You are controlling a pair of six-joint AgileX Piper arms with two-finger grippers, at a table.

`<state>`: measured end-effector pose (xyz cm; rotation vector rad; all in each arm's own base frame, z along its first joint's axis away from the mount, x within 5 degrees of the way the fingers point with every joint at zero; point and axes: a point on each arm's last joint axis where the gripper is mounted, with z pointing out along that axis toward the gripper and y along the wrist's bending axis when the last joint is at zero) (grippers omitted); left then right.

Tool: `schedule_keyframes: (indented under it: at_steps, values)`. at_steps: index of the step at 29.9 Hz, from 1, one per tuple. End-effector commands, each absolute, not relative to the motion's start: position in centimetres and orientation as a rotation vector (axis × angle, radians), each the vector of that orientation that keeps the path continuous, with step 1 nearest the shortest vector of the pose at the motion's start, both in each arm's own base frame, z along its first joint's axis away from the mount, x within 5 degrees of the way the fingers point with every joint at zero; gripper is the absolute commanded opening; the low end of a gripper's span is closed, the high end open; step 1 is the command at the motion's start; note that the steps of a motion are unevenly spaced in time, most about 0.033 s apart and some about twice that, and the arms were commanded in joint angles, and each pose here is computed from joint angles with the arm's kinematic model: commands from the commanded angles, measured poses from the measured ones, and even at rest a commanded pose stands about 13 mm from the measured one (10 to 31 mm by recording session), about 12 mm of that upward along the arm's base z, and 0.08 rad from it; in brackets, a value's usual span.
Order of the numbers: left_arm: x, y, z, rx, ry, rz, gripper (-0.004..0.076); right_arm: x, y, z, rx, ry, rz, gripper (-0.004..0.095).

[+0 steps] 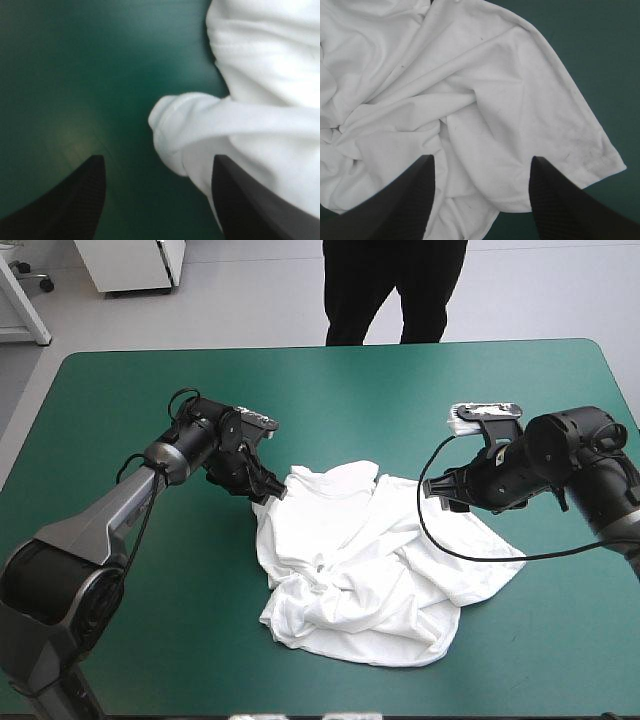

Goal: Fold the cloth

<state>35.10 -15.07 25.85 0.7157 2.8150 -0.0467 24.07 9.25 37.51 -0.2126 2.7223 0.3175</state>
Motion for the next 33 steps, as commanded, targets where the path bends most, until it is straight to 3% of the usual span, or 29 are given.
schedule_keyframes:
  at_steps: [1, 8, 13, 18, 26, 33]
  values:
    - [35.6, -15.5, 27.0, 0.708, 2.742, -0.079, 0.0444, 23.3, 8.9, 39.1, -0.219, 2.664, 0.337, 0.0511]
    - [36.5, -16.0, 23.8, 0.743, 2.833, -0.085, 0.0405, 23.3, 8.9, 39.1, -0.219, 2.664, 0.337, 0.0511]
    - [36.5, -16.8, 22.6, 0.794, 2.857, -0.191, 0.0232, 23.3, 8.9, 39.1, -0.211, 2.665, 0.339, 0.0511]
    - [36.4, -17.0, 21.9, 0.787, 2.894, -0.225, -0.0012, 23.8, 7.9, 38.9, -0.115, 2.676, 0.322, 0.0519]
    - [36.2, -17.0, 21.9, 0.796, 2.911, -0.221, -0.0009, 25.5, 5.1, 33.6, -0.016, 2.806, 0.206, 0.0598]
    - [36.1, -16.9, 21.9, 0.802, 2.921, -0.22, -0.0009, 26.3, 3.5, 29.5, 0.112, 2.832, 0.149, 0.0599]
